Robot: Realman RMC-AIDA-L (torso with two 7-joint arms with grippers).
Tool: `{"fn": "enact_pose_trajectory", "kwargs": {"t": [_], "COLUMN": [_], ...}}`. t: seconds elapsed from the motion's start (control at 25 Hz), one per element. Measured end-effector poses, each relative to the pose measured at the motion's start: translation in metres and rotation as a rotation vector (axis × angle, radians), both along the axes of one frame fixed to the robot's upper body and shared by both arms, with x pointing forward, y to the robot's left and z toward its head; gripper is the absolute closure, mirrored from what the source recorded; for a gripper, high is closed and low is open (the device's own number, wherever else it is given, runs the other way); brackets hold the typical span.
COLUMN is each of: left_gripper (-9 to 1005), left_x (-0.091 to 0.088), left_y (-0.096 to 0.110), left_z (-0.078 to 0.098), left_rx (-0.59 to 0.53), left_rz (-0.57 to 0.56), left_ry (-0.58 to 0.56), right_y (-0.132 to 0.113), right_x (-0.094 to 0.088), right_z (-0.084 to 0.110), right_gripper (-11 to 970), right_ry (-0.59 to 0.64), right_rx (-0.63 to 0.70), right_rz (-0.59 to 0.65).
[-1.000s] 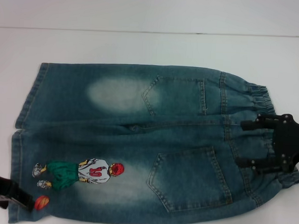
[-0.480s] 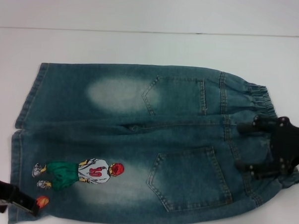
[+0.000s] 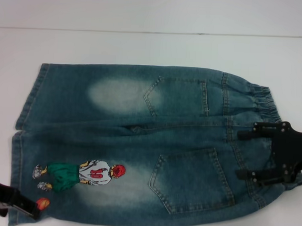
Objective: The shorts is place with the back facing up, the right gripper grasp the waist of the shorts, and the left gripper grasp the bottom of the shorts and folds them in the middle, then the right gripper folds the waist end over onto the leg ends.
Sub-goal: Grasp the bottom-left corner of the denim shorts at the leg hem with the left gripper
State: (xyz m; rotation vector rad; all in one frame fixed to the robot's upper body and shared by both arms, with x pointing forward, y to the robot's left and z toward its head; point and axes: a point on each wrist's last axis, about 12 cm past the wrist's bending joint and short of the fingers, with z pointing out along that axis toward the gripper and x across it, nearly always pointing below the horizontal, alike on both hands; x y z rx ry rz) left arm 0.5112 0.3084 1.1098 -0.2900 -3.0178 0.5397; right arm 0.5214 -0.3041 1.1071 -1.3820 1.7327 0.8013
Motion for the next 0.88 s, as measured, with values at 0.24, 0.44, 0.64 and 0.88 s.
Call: {"fn": "enact_pose_trajectory", "kwargs": {"t": [0.24, 0.44, 0.64, 0.88], "left_gripper": [216, 400, 600, 790], "left_x": [0.000, 0.000, 0.003, 0.008], "left_y": [-0.006, -0.010, -0.009, -0.011], "left_z": [-0.003, -0.004, -0.003, 0.002], "left_rx": [0.005, 0.010, 0.013, 0.016], "left_rz": [-0.037, -0.047, -0.041, -0.046], "left_ry": [0.013, 0.009, -0.007, -0.041], "right_y": [-0.001, -0.001, -0.002, -0.002], "right_x": [0.000, -0.001, -0.001, -0.002], "right_z": [0.000, 0.000, -0.001, -0.001], "right_gripper": [48, 48, 49, 49], "right_ry": [-0.002, -0.001, -0.001, -0.001], "right_rx": [-0.001, -0.002, 0.001, 0.003], "right_rz": [0.001, 0.001, -0.004, -0.011]}}
